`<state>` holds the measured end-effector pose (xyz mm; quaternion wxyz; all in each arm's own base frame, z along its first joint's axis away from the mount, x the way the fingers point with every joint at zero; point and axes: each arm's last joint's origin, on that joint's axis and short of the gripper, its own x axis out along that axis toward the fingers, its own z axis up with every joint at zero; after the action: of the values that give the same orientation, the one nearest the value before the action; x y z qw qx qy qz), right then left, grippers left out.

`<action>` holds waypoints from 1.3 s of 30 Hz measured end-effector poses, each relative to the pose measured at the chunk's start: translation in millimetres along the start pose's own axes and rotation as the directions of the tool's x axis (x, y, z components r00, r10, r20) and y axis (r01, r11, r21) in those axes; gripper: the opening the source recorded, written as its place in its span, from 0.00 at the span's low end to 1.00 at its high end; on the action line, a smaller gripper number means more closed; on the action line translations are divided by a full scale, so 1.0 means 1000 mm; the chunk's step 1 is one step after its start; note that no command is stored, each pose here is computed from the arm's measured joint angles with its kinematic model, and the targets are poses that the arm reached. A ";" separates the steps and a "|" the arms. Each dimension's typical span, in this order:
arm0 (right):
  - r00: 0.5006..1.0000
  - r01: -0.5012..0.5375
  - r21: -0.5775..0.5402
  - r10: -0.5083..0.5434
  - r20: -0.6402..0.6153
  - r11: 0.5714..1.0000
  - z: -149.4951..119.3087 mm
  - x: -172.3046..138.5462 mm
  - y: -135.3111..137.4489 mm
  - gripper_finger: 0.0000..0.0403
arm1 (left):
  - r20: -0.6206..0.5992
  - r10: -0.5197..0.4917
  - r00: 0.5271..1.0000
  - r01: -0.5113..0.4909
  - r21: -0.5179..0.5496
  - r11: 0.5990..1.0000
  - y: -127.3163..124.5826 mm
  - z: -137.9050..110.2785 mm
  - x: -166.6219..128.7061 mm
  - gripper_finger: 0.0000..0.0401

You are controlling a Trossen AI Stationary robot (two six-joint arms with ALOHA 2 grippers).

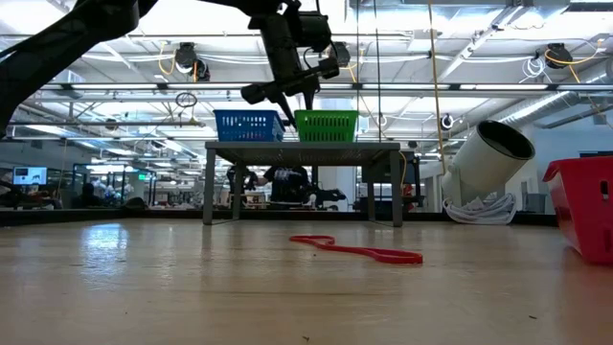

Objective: Pick & Place Office Desk Supplies
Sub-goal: Put the green bin on the shelf, then put the red rubber band into the red bin

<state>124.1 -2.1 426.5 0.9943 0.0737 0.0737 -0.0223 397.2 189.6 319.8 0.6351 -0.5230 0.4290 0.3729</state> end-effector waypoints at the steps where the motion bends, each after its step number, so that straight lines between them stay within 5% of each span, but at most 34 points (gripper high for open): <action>1: 1.000 0.000 0.000 0.000 0.000 1.000 0.000 0.000 0.000 0.30 | 0.003 -0.005 1.000 0.005 0.005 1.000 -0.001 -0.001 0.000 0.35; 9: 1.000 0.002 0.016 -0.002 0.001 1.000 0.000 0.000 0.000 0.30 | 0.033 -0.102 0.994 0.101 0.043 0.994 -0.013 -0.002 0.000 0.35; 22: 1.000 0.004 0.026 -0.004 -0.006 1.000 0.000 0.003 0.000 0.30 | 0.054 -0.051 0.997 0.051 0.001 0.999 -0.008 -0.003 -0.006 0.35; 33: 1.000 0.005 0.041 -0.004 -0.012 0.999 0.000 0.016 0.000 0.30 | 0.202 -0.163 0.966 0.164 0.013 0.986 -0.004 -0.013 -0.073 0.35; 39: 1.000 0.002 0.042 -0.002 0.001 0.999 0.002 0.018 0.001 0.30 | 0.363 -0.398 0.843 0.348 0.196 0.917 -0.008 -0.033 -0.139 0.35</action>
<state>142.1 -2.3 425.7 0.9926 0.0944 0.0727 -0.0249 350.7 152.6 449.8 0.7996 -0.4704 0.2039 0.3127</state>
